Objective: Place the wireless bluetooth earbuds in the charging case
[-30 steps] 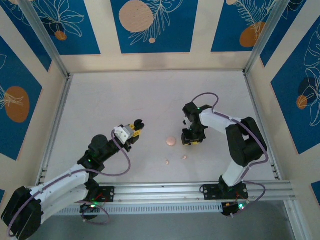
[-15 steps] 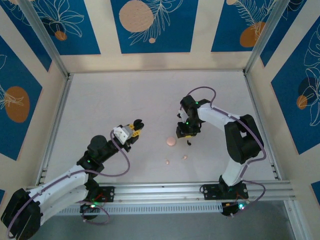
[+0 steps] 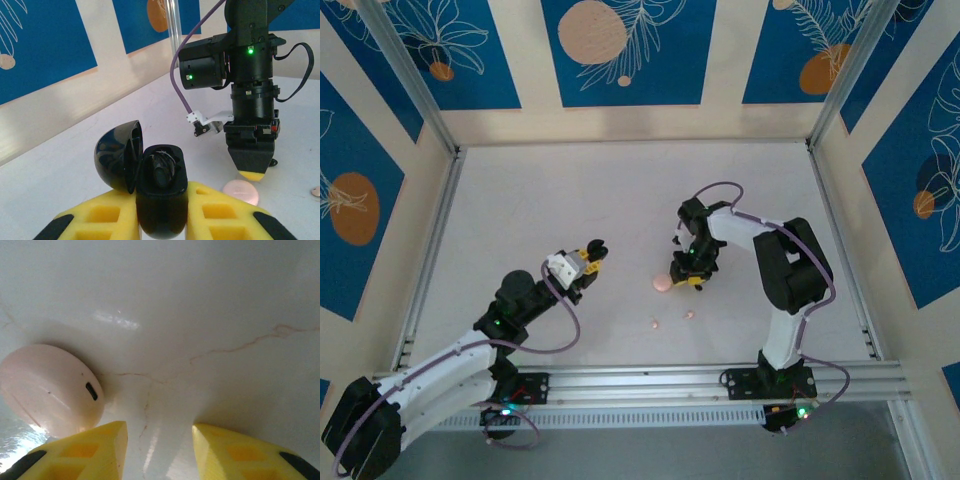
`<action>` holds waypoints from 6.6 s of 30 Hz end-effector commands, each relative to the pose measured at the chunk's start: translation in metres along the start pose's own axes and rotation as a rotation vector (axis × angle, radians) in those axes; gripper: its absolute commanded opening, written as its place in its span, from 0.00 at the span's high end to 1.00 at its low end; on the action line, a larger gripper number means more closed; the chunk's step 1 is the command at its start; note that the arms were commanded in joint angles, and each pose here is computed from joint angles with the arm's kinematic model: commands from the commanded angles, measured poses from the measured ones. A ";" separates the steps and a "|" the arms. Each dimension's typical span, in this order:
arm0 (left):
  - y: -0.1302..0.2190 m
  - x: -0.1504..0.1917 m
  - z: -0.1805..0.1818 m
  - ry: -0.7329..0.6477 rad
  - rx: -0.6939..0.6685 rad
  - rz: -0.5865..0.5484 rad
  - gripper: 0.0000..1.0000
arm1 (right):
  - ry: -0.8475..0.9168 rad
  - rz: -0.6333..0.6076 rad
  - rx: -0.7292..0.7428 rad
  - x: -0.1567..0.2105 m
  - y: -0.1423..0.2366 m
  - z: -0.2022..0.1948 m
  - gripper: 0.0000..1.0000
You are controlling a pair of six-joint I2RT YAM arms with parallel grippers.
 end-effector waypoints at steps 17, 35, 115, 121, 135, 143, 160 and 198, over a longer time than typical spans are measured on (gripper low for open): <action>0.001 -0.007 0.005 -0.013 -0.014 -0.022 0.78 | -0.167 -0.082 0.097 -0.002 0.025 -0.038 0.53; 0.000 -0.009 0.005 -0.016 -0.010 -0.031 0.78 | -0.130 -0.024 0.055 -0.010 0.010 -0.035 0.52; -0.039 0.012 -0.006 0.063 0.137 0.015 0.82 | -0.068 -0.384 -0.029 0.024 0.063 0.001 0.81; -0.063 0.022 -0.013 0.114 0.213 0.002 0.83 | -0.018 -0.552 -0.218 0.027 0.084 0.016 0.81; -0.097 0.027 -0.025 0.176 0.333 -0.061 0.83 | 0.181 -0.734 -0.485 0.033 0.112 0.057 0.81; -0.099 0.026 -0.023 0.181 0.327 -0.067 0.83 | 0.297 -0.783 -0.519 0.044 0.115 0.077 0.82; -0.100 0.021 -0.022 0.199 0.320 -0.102 0.83 | 0.365 -0.779 -0.520 0.050 0.107 0.091 0.81; -0.096 0.010 -0.016 0.180 0.280 -0.136 0.83 | 0.433 -0.840 -0.461 0.072 0.121 0.096 0.48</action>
Point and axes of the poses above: each hand's point on the last joint's axis, 136 mm out from that joint toward the fingers, its own y axis back along the fingers, its own z axis along the line the jaws close on, x = y × z, the point moved 9 cm from there along y, back along the fingers, and after that the axes turned 8 degrees about -y, right-handed, at the moved point
